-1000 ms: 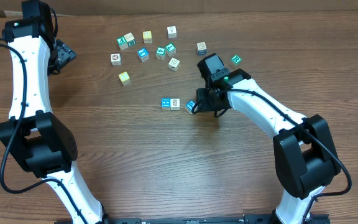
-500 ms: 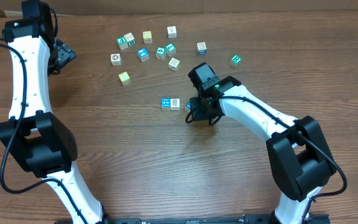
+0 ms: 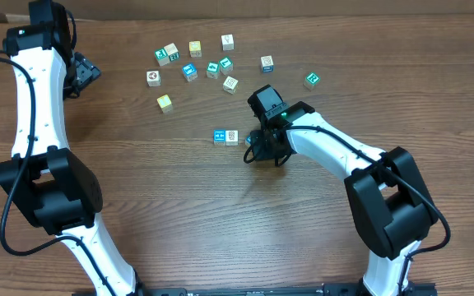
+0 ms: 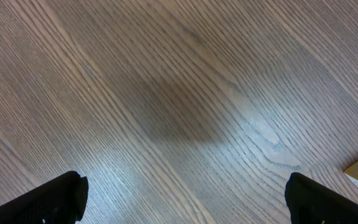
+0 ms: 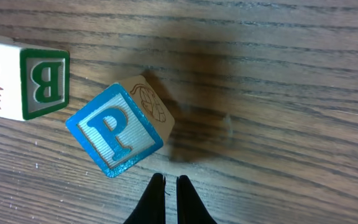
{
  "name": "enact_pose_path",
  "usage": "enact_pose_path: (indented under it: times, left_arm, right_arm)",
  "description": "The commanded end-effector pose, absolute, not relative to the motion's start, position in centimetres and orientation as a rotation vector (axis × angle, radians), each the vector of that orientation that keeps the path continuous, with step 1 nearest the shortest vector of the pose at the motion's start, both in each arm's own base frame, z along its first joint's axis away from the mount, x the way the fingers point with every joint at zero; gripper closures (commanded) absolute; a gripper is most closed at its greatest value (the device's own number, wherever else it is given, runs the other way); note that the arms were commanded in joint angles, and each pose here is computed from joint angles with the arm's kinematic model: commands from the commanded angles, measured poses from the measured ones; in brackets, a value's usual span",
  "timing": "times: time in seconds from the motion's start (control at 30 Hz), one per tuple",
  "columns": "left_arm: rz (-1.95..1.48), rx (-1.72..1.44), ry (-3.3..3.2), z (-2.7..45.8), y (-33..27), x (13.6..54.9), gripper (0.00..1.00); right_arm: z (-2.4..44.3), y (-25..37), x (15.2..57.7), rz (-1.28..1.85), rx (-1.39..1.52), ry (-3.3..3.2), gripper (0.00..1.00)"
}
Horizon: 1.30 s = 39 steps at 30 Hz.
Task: Form a horizontal line
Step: 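Lower the P block beside the pineapple block and open right gripper, then lift the right gripper up and away from the row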
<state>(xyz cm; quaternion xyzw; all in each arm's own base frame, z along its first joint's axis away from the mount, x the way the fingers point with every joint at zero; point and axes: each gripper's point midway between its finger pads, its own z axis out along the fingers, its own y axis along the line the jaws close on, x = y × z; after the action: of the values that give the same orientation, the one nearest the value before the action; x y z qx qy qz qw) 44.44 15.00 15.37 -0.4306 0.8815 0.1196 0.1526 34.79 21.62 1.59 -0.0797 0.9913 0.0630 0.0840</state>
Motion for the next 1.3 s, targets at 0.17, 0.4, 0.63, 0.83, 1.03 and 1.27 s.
enact_pose_path:
  times: [0.17,0.4,0.63,0.83,1.03,1.27]
  left_arm:
    - [0.352,-1.217,2.521,15.9,14.8,44.6,0.00]
    - [0.352,-1.217,2.521,15.9,14.8,44.6,0.00]
    - [0.352,-1.217,2.521,15.9,14.8,44.6,0.00]
    - [0.352,-1.217,2.521,15.9,14.8,44.6,0.00]
    - [0.352,-1.217,2.521,15.9,14.8,44.6,0.00]
    - [0.352,-1.217,2.521,15.9,14.8,44.6,0.00]
  right_arm:
    - [1.4,22.9,34.3,0.294,-0.408,2.948,0.95]
    - [1.7,23.4,34.6,0.320,-0.421,2.934,0.94]
    - [2.1,23.8,35.2,0.333,-0.418,2.906,0.94]
    - [2.4,24.1,35.8,0.347,-0.418,2.880,0.94]
    - [3.4,25.8,35.5,0.483,-0.477,2.864,0.94]
    - [6.2,25.1,35.7,0.480,-0.480,2.885,0.90]
